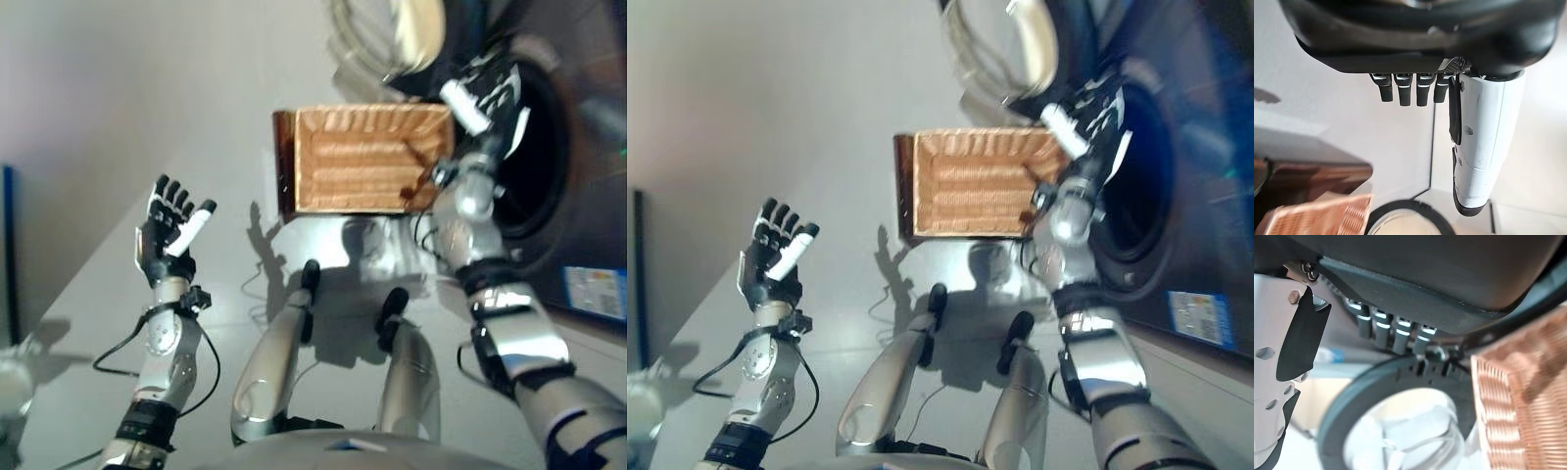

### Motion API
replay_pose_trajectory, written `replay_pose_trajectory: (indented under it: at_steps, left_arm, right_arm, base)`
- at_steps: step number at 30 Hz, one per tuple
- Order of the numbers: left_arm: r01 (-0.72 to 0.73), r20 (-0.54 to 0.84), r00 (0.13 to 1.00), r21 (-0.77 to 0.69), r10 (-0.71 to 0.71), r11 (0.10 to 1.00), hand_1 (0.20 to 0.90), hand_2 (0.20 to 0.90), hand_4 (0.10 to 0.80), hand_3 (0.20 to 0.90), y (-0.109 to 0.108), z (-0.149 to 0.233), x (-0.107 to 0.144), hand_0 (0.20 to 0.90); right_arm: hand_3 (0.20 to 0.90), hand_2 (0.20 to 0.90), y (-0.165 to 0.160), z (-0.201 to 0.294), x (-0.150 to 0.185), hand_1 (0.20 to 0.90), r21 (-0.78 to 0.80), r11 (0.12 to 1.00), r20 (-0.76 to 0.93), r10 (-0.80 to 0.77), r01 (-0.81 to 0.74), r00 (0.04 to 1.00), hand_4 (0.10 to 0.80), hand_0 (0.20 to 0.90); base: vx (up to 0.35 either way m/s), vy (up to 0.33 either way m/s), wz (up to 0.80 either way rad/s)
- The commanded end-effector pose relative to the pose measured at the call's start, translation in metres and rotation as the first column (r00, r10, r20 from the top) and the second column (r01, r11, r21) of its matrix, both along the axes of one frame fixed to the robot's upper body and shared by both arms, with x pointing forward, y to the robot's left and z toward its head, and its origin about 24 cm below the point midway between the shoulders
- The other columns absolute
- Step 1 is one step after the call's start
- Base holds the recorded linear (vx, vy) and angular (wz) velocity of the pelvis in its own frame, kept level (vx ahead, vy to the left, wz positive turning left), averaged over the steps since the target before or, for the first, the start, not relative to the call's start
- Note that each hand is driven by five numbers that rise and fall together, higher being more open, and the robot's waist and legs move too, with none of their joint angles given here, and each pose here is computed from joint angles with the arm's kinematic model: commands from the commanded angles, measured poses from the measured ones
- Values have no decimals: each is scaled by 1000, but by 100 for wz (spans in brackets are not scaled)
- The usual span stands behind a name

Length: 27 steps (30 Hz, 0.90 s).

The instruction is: Pick up the clothes and place them into the washing machine

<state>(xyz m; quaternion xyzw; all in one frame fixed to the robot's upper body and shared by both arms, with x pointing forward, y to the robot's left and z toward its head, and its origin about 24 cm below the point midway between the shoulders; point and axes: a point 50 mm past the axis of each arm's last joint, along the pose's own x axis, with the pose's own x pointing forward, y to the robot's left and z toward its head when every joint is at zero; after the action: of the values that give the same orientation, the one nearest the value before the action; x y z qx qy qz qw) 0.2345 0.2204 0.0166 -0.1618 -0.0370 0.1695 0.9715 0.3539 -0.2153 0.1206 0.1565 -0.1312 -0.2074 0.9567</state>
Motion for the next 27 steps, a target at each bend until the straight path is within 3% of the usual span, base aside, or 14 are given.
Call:
replay_pose_trajectory:
  at_steps: [1,6,7,9,12,14,16,19,20,22,26,27]
  left_arm:
    - [-23,-5,1000,50,23,998,900,900,800,900,13,-4,-5,900]
    - [-38,-265,962,106,65,994,900,900,800,900,23,-55,-29,900]
    - [-38,-265,962,106,65,994,900,900,800,900,23,-55,-29,900]
    - [-2,-471,879,143,70,990,900,900,800,900,25,-94,-57,900]
    - [29,-564,824,138,55,990,900,900,800,900,22,-112,-71,900]
    - [40,-668,743,116,48,992,900,900,800,900,21,-132,-93,900]
    - [45,-688,724,119,50,992,900,900,800,900,20,-136,-99,900]
    - [91,-779,626,120,37,989,900,900,800,900,17,-152,-120,900]
    - [112,-822,568,117,33,987,900,900,800,900,16,-160,-132,900]
    - [135,-870,492,108,28,985,900,900,800,900,15,-167,-145,900]
    - [207,-916,402,85,-5,975,900,900,800,900,10,-175,-158,900]
    - [207,-916,402,85,-5,975,900,900,800,900,10,-175,-158,900]
  right_arm:
    - [900,900,0,6,-12,900,-74,996,95,57,-50,994,800,900]
    - [900,900,-5,-67,-56,900,-96,989,-145,98,-113,985,800,900]
    - [900,900,-5,-67,-56,900,-96,989,-145,98,-113,985,800,900]
    - [900,900,-14,-120,-94,900,-130,978,-360,104,-160,927,800,900]
    - [900,900,-20,-154,-122,900,-56,992,-481,71,-112,874,800,900]
    - [900,900,-23,-185,-155,900,-73,991,-617,43,-111,786,800,900]
    - [900,900,-24,-195,-165,900,-102,986,-668,33,-135,744,800,900]
    - [900,900,-30,-230,-205,900,-96,988,-819,-7,-124,574,800,900]
    - [900,900,-32,-248,-228,900,-143,975,-897,-56,-168,438,800,900]
    - [900,900,-34,-264,-257,900,-139,969,-957,-79,-203,278,800,900]
    - [900,900,-41,-280,-307,900,-106,976,-994,-100,-189,36,800,900]
    - [900,900,-41,-280,-307,900,-106,976,-994,-100,-189,37,800,900]
  base:
    - [104,-19,-17]
    - [96,-28,-24]
    - [78,-54,-28]
    - [126,-67,-23]
    - [57,-25,-10]
    - [69,-37,-4]
    - [32,-18,0]
    - [20,-30,-15]
    - [13,-31,-2]
    - [7,-40,-2]
    - [12,-38,-4]
    - [1,-19,-9]
